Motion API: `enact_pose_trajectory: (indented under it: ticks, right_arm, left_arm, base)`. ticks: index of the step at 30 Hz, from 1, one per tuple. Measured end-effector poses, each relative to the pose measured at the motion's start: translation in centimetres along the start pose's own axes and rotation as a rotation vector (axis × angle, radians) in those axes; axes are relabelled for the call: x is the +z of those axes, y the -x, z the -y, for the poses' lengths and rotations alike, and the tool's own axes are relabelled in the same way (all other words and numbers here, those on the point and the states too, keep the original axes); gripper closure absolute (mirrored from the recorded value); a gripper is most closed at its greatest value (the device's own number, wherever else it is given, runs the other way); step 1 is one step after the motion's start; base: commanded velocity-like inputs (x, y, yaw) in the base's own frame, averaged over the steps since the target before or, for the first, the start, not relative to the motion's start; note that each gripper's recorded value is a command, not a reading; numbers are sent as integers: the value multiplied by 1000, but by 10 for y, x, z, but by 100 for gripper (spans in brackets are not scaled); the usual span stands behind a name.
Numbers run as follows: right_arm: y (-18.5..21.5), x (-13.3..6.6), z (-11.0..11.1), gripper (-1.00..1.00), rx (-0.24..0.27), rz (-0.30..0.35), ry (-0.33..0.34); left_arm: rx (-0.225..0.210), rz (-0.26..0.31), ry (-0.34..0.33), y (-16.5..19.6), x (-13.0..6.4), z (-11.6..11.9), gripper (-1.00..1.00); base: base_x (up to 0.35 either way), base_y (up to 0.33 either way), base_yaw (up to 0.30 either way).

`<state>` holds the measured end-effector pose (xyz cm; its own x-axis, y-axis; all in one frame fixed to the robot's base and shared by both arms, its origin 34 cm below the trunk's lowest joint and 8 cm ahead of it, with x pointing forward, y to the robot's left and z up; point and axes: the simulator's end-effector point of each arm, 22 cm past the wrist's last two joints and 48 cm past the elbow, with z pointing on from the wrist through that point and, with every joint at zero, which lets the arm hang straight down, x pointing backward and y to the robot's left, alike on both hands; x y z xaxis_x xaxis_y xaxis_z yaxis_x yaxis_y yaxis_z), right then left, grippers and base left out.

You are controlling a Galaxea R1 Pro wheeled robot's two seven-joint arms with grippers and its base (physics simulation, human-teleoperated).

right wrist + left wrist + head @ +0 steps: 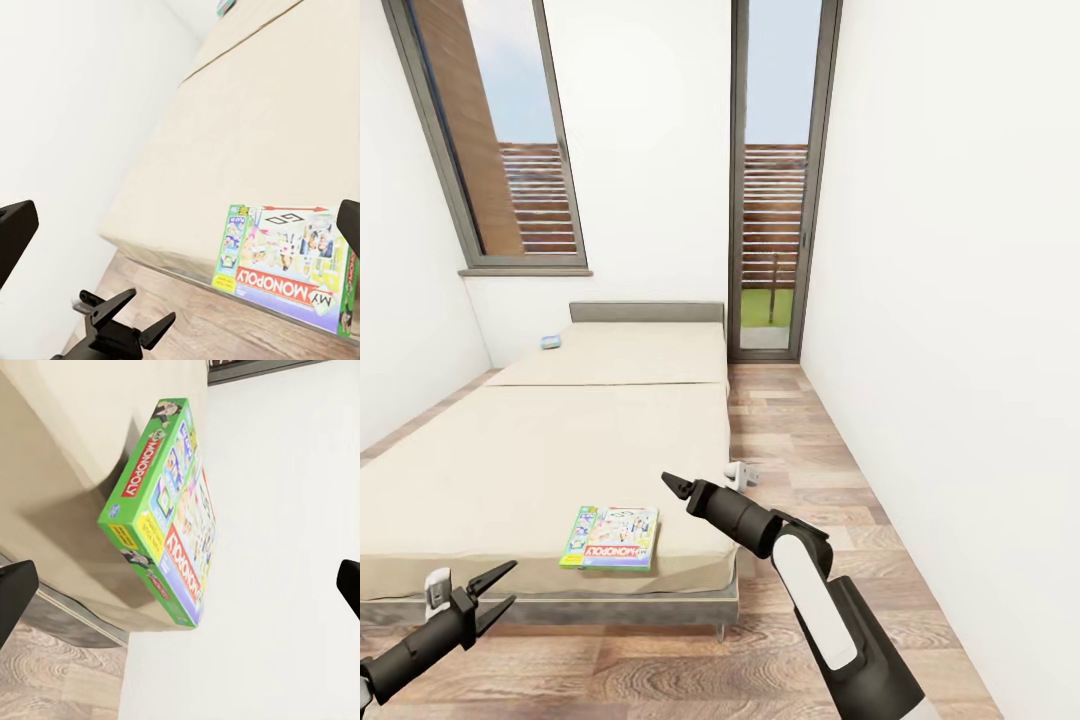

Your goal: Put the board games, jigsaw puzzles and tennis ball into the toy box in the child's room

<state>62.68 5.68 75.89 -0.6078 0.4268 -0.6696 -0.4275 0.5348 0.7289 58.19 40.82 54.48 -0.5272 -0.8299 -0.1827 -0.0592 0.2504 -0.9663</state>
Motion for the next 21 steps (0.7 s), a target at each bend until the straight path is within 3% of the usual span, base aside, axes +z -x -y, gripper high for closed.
enact_pose_trajectory:
  ticks: [21]
  right_arm:
    - [-18, 5, -16, -100, -33, -38, 27]
  left_arm:
    - [3, 0, 0, 2, -1, 0, -100]
  base:
    - [36, 19, 0]
